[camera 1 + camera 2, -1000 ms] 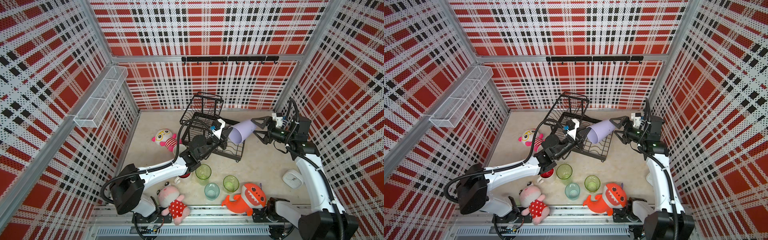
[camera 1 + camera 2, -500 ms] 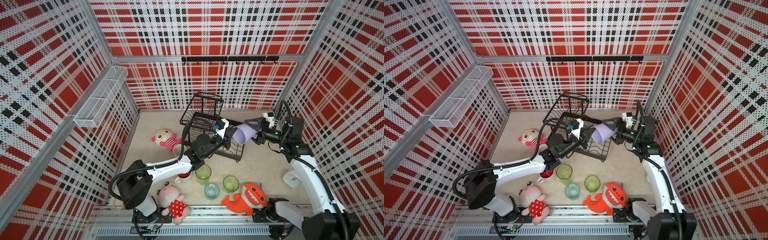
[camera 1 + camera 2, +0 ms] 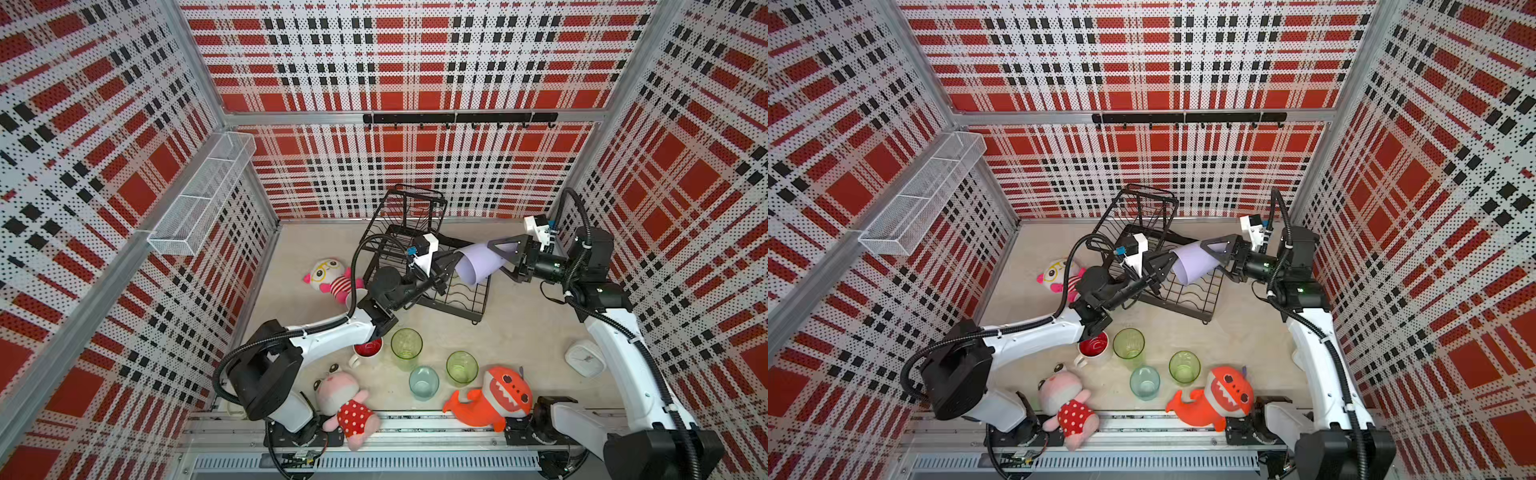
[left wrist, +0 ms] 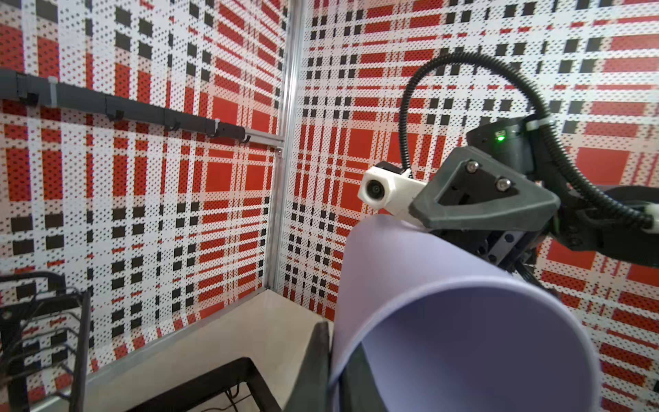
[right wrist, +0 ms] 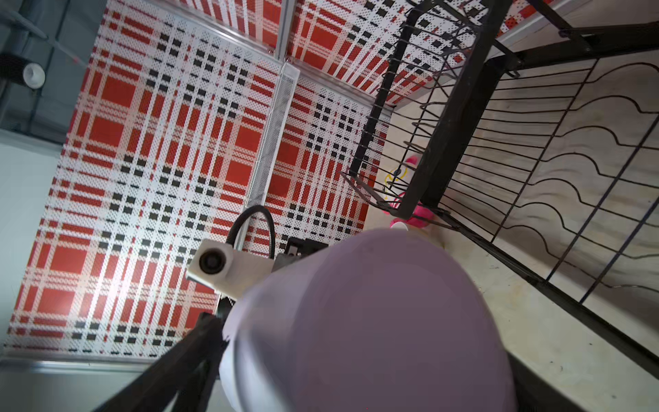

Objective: Load cups into a dish rack
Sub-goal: Pick up the cup from the center of the table.

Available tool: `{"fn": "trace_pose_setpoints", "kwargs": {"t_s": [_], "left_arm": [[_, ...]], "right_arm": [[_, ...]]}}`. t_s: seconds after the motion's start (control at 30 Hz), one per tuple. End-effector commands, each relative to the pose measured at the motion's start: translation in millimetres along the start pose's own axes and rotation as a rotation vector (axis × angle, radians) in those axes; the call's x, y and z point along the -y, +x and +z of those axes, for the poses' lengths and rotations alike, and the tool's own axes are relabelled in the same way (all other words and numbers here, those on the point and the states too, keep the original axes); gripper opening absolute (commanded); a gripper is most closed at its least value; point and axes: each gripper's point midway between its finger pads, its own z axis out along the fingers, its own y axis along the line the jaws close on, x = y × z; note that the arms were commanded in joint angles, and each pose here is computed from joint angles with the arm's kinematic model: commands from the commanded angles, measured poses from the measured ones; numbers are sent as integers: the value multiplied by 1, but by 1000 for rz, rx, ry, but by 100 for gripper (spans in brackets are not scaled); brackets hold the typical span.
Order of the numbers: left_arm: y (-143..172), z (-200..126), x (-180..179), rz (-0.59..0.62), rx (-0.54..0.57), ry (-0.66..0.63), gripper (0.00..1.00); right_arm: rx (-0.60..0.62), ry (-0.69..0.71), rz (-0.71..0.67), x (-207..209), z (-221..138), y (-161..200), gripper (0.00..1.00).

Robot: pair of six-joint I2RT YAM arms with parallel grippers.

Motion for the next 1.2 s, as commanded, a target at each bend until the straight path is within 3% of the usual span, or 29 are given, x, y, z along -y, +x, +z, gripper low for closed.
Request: {"fn": "trace_pose_setpoints", "kwargs": {"t_s": [0.0,0.13,0.33,1.17], "left_arm": [[-29,-10,28,39,61,179,0],[-31,-15,27,32,38,236,0],[-36,-19,12,55,11,180,0],[-13,-11,18,15,-65,253,1]], "right_arm": [[-62,-75,-106,-18,-3,15,100],[-71,-140,-155,-35,-7,20,100],[-88,-206,-206,-52,-11,30,100],[-181,-203,-196,-43,13,54,98]]}}
